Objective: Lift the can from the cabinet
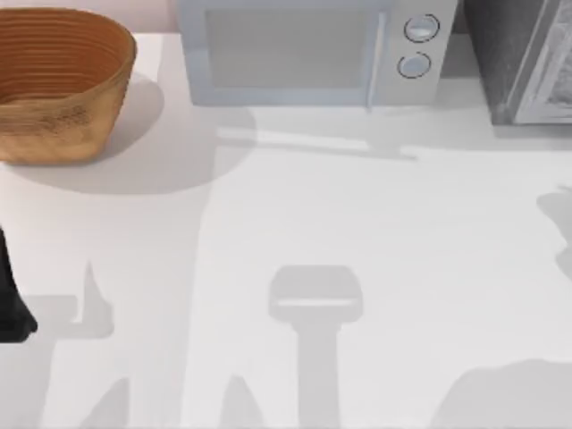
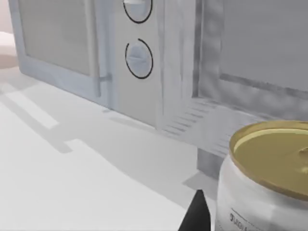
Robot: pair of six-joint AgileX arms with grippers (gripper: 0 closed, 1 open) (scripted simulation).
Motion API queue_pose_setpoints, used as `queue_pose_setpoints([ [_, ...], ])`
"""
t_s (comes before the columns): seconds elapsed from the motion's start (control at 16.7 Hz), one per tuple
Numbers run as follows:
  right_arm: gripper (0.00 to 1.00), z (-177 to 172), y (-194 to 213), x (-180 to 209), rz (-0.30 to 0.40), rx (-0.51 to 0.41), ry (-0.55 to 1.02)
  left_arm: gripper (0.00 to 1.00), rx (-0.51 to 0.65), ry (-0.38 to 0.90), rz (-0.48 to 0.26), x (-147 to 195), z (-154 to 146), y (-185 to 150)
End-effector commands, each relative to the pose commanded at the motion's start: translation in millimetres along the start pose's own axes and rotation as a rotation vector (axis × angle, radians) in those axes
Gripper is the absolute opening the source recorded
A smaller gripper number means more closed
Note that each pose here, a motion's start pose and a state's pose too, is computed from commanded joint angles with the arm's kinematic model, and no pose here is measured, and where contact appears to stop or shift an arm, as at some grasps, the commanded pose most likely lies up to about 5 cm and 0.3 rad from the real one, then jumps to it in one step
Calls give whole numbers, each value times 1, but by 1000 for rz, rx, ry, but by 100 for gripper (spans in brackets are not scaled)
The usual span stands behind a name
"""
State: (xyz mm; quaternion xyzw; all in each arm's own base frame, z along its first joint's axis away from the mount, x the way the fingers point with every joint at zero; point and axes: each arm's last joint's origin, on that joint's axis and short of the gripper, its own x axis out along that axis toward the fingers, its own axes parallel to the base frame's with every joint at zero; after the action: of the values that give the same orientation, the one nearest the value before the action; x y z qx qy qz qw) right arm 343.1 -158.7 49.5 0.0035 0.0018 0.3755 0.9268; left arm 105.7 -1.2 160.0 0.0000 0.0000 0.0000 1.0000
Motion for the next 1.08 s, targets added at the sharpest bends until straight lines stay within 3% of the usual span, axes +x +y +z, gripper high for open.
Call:
queue_pose_setpoints([
  [0.54, 0, -5, -1, 23, -3, -7, -2, 100, 0, 0, 0, 0, 0, 0],
  [1.08, 68, -5, -1, 23, -3, -7, -2, 100, 0, 0, 0, 0, 0, 0],
])
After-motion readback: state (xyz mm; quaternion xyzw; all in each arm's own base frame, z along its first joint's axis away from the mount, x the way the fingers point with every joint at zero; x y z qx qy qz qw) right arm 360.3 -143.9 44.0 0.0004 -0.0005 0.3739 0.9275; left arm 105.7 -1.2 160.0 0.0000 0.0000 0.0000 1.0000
